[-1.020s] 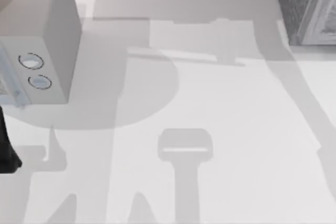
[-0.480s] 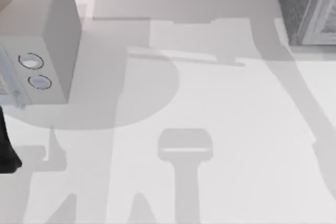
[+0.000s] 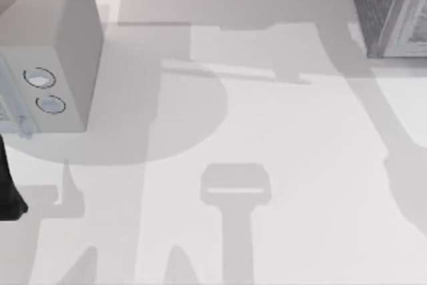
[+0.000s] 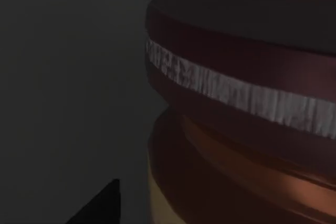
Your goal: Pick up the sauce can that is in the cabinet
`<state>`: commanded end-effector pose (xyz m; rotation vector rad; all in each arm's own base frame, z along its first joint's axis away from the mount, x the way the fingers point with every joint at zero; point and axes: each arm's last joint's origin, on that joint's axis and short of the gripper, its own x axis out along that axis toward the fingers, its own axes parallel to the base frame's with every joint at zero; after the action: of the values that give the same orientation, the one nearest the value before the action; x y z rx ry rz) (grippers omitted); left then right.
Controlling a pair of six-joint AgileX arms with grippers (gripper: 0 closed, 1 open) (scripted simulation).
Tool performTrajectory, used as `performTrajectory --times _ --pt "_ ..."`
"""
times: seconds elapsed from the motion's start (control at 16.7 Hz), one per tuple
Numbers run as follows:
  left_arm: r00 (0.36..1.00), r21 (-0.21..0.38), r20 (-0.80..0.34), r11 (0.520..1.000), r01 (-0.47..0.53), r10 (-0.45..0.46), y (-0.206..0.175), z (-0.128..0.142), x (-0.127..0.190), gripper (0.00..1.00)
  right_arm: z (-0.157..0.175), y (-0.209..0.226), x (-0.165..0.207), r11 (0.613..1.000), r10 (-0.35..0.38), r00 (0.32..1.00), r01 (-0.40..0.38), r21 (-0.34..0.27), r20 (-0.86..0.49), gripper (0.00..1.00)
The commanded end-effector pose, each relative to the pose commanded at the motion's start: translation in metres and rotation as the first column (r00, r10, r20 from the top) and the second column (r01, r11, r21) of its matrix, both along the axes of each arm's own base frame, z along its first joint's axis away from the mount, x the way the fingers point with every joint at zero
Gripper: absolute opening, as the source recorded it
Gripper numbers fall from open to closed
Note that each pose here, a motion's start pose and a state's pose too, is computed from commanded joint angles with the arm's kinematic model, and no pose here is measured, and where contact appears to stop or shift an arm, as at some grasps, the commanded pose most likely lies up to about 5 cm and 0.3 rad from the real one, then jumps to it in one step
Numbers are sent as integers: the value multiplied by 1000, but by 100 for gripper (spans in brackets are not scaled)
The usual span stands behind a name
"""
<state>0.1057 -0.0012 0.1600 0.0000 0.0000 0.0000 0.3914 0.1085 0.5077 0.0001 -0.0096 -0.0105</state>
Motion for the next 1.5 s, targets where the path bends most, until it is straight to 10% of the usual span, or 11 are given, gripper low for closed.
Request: performTrajectory --times 0.24,1.02,1.5 --pt "1000 0 0 1000 0 0 0 0 0 100 0 0 1 1000 0 1000 0 0 0 100" --pt "1000 0 0 1000 0 0 0 0 0 100 0 0 1 1000 0 1000 0 0 0 2" --pt "1000 0 0 1000 0 0 0 0 0 100 0 0 1 1000 0 1000 0 0 0 0"
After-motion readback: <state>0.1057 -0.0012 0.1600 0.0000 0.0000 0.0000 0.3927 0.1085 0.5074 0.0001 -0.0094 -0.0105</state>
